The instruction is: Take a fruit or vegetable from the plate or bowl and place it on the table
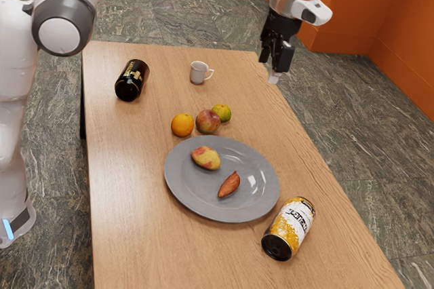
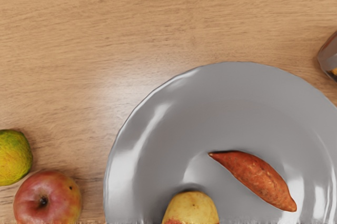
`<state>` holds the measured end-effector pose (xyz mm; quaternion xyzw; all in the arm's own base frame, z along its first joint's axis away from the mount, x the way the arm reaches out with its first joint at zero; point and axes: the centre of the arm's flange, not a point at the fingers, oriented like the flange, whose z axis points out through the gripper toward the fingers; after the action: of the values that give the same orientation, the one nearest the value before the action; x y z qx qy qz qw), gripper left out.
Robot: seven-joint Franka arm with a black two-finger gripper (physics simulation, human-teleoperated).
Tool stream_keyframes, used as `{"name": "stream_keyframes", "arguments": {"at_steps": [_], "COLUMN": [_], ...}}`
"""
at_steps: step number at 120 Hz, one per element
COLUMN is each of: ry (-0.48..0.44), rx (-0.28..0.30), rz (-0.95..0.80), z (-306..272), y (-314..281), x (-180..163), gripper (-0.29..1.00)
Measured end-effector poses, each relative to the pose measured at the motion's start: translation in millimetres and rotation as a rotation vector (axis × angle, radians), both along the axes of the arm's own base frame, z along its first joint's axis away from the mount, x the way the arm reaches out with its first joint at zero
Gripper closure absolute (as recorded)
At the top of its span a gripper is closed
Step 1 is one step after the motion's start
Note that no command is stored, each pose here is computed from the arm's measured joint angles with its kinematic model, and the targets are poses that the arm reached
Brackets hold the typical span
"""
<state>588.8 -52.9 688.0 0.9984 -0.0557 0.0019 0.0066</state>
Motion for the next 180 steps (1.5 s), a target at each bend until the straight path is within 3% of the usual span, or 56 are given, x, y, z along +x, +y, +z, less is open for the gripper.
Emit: {"name": "stream_keyframes", "arguments": {"at_steps": [12, 33, 49, 93, 140, 180], "ry": [0.036, 0.082, 0.071, 0.013, -0.051, -0.022], "rx": [-0.002, 0.006, 0.020, 0.050, 0.066, 0.067], "rz": [-0.014, -0.037, -0.087, -0.250, -0.355, -0.402], "z": [-15.2, -58.2, -92.6, -173.1, -182.5, -202.4], "y": [-7.8, -20.3, -41.5, -37.9, -33.6, -31.9], "x": [-3.4, -65.6, -94.0, -101.2, -122.0, -131.8], "gripper": [0.00, 0.00, 0.00, 0.00, 0.00, 0.00]}}
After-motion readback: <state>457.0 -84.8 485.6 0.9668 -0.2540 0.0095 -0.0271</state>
